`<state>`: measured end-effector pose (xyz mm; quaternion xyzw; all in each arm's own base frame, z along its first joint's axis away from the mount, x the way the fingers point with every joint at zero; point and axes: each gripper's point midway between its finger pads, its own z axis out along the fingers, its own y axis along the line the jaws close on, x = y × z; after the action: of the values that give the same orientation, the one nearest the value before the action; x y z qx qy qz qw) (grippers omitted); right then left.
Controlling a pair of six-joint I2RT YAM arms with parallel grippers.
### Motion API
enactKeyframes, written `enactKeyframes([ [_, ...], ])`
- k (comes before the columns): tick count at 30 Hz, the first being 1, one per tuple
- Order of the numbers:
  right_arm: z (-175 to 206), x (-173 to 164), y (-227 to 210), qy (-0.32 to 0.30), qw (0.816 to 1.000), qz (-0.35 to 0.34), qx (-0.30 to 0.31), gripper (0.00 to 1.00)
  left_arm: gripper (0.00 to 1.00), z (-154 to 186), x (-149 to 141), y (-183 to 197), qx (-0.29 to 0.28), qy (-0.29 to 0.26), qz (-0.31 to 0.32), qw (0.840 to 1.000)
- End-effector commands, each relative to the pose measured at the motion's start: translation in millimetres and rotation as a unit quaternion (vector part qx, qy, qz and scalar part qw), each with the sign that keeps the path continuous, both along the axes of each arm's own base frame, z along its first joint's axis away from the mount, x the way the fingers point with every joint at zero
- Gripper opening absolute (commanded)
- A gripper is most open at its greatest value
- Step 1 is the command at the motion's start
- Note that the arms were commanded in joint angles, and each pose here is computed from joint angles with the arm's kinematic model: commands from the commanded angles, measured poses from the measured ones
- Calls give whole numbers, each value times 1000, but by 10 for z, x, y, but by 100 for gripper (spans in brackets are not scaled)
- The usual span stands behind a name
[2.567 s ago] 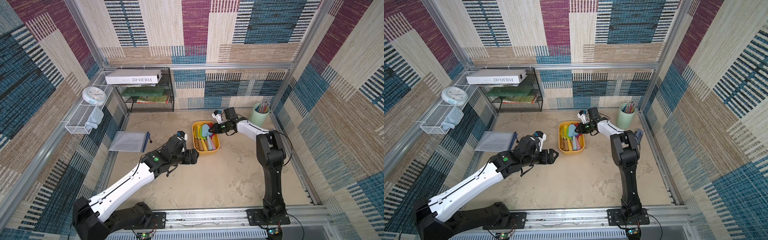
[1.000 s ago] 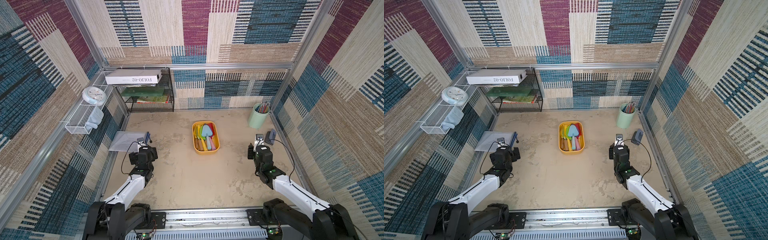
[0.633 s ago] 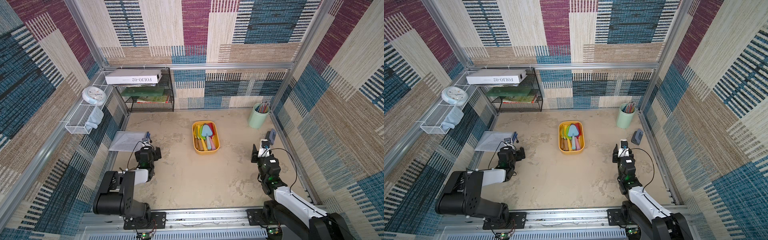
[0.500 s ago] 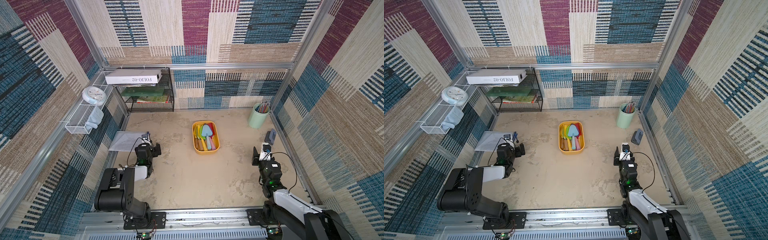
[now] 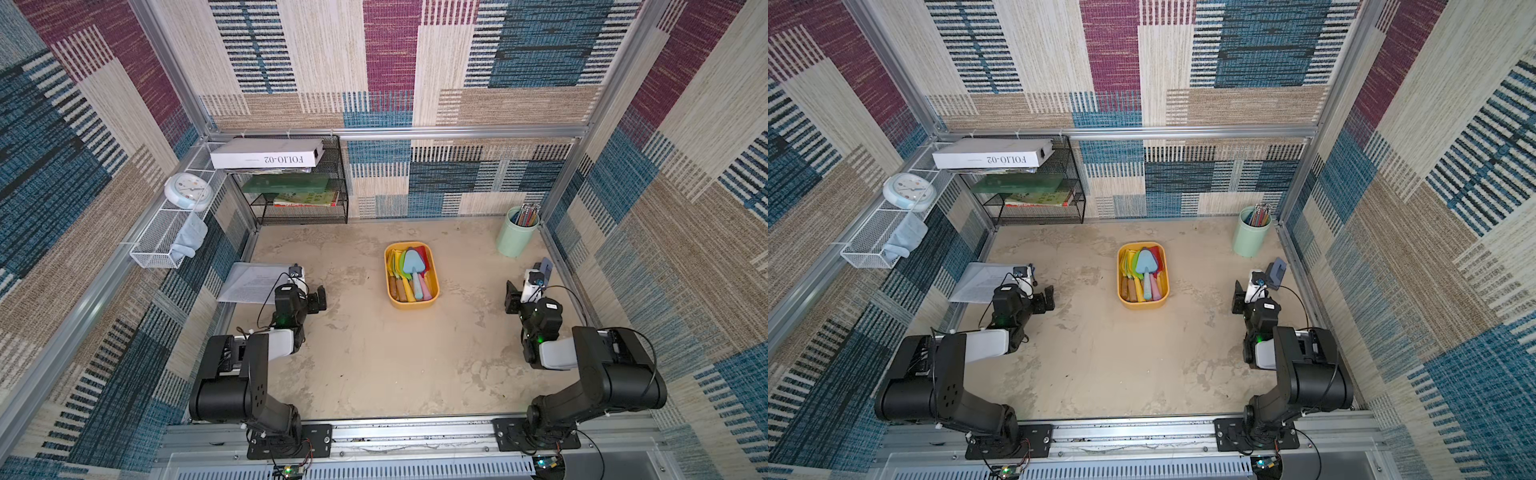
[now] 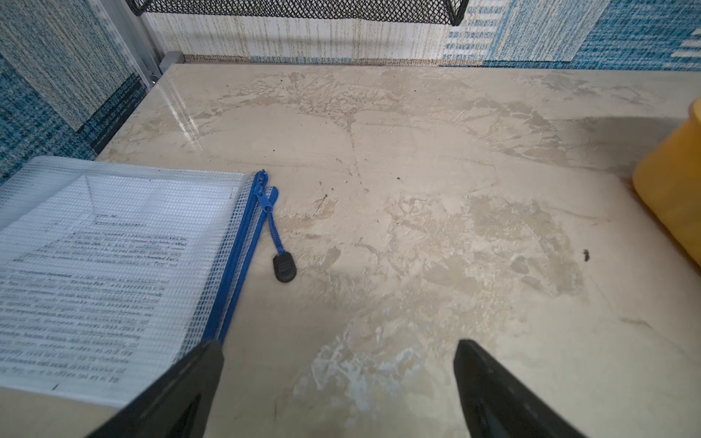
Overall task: Put the shovel into the storage box
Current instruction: Reset both arms
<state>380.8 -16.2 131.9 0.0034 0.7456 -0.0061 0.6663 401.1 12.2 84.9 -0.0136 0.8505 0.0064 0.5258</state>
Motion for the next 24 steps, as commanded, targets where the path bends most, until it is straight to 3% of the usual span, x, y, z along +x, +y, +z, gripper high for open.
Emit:
enactKeyframes([
  [1, -57, 33, 87, 21, 999, 27, -5, 76, 99, 28, 17, -27, -1, -5, -7, 1000],
  [6, -103, 34, 97, 37, 999, 31, -9, 100, 99, 30, 18, -28, -1, -6, -8, 1000],
  [24, -85, 34, 102, 31, 999, 32, -7, 100, 99, 24, 26, -28, -1, -4, -8, 1000],
])
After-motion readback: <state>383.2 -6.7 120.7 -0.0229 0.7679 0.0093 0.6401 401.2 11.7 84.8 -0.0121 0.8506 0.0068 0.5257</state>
